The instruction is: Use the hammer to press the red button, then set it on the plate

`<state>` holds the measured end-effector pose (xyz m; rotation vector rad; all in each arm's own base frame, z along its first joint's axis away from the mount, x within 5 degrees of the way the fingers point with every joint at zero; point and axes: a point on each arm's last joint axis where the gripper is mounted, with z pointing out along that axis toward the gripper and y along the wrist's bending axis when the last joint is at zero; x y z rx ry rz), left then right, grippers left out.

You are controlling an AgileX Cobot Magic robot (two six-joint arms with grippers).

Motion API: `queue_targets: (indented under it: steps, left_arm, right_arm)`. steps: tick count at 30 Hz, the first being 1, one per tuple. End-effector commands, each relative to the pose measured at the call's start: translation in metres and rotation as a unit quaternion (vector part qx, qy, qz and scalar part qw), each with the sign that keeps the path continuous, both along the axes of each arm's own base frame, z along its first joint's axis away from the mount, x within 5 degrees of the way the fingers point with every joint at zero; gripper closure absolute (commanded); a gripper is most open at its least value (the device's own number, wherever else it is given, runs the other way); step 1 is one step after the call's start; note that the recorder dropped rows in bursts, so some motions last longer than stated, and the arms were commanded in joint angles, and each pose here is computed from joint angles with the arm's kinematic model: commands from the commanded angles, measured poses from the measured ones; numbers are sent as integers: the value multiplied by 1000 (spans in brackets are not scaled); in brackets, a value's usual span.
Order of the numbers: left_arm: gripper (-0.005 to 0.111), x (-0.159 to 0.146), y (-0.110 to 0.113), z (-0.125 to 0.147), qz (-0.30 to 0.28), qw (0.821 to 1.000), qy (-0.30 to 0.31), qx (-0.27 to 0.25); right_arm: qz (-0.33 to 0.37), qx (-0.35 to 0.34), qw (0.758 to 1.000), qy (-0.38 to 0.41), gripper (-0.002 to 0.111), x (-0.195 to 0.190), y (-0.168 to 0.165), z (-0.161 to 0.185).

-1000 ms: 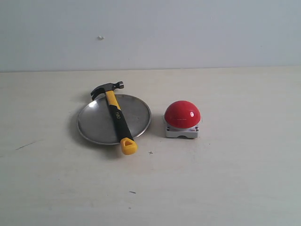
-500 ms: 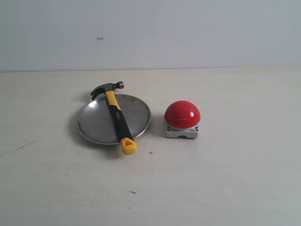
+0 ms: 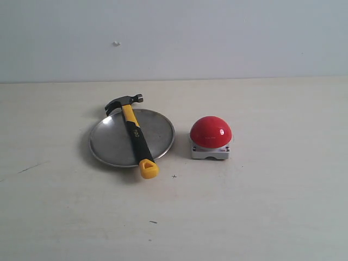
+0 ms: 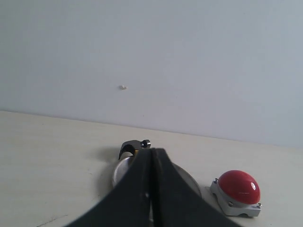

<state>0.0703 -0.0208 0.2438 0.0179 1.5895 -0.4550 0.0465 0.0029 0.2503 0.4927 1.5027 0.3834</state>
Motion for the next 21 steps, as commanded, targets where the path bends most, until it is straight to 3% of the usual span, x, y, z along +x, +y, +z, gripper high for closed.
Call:
queue_targets:
  steps: [1, 21]
  left_arm:
    - [107, 0, 0, -2, 1, 1000, 3, -3]
    - [107, 0, 0, -2, -1, 1000, 0, 3]
  right_arm:
    - [-1, -1, 1000, 4, 108, 1, 0, -2]
    - [-1, -1, 1000, 4, 108, 1, 0, -2]
